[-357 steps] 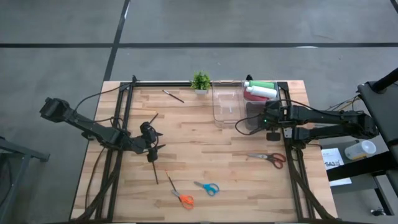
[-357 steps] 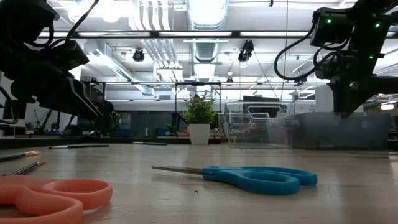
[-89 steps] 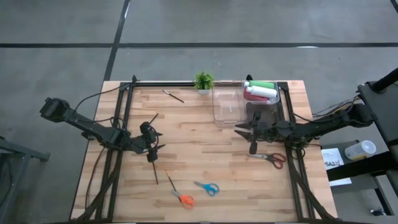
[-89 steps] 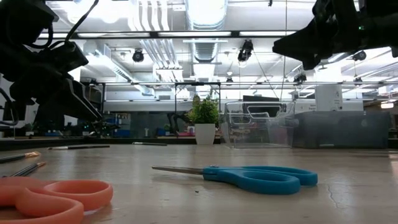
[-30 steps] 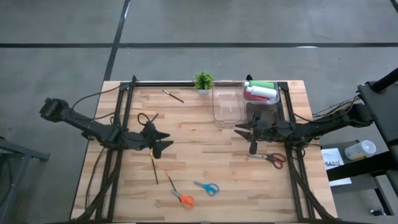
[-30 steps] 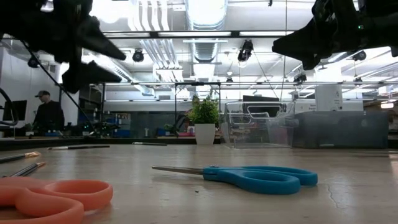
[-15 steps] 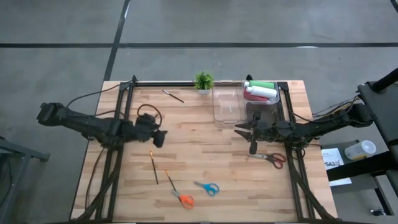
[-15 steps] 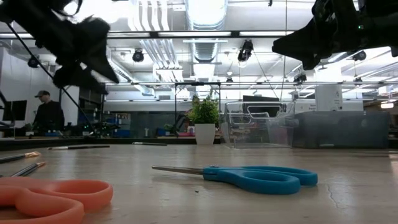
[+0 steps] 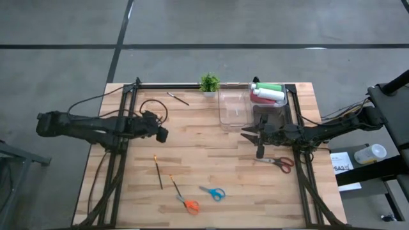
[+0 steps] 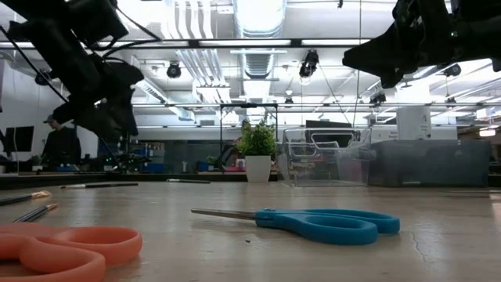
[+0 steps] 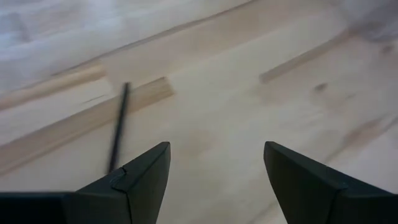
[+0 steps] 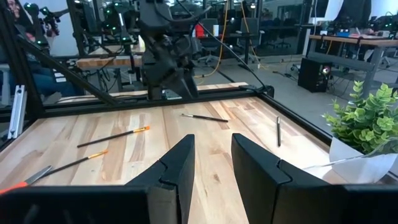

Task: Pick & Place Paint Supplies
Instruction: Put the bottom silver paintbrush into the black bin

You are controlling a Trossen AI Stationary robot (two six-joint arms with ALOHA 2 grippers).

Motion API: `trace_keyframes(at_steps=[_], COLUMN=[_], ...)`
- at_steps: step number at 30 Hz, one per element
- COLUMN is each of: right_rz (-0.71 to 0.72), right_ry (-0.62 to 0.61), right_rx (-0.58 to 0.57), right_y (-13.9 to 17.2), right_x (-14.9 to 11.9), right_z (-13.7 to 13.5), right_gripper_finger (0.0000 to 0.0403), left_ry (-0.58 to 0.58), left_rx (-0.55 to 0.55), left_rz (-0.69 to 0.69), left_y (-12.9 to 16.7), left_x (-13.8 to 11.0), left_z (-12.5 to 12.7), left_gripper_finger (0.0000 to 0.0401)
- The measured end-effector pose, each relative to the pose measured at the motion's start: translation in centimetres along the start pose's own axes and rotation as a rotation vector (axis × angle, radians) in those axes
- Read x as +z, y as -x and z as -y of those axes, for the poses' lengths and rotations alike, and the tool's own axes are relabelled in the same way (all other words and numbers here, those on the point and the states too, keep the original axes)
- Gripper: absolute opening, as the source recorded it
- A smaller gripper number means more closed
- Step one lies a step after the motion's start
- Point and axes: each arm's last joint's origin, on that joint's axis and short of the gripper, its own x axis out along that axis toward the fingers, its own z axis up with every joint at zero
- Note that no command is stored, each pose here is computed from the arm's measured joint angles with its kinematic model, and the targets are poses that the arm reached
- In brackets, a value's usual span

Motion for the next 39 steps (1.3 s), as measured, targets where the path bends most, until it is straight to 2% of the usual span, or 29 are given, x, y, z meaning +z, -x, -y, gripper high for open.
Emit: trace_keyframes(at_steps=[10,14,19,25,35,39], right_rz=[0.000,0.000,0.000,0.000,0.000,0.000], right_ry=[0.001,0.001,0.001,0.004,0.005,0.000], right_rx=[0.000,0.000,0.000,0.000,0.000,0.000], right_y=[0.0,0.0,0.0,0.0,0.0,0.0], right_x=[0.0,0.0,0.0,0.0,0.0,0.0], right_z=[0.0,0.0,0.0,0.0,0.0,0.0], right_gripper_finger=[0.0104,0.0104,0.0104,0.0104,0.0104,0.0104], left_ry=[-0.056,-0.122,-0.087,-0.057,-0.001,-0.028], left_rx=[0.159,0.217,0.273,0.264,0.178,0.170], left_rz=[-0.084,-0.135,-0.099,-0.007,0.093,0.095], left_y=[-1.7,-3.4,-5.2,-6.0,-7.4,-7.5], left_x=[0.0,-1.0,-2.4,-3.4,-5.5,-5.7], left_z=[-1.0,-1.4,-2.1,-3.0,-4.5,-4.7], left_gripper_finger=[0.0266,0.0266,0.0266,0.0266,0.0266,0.0266])
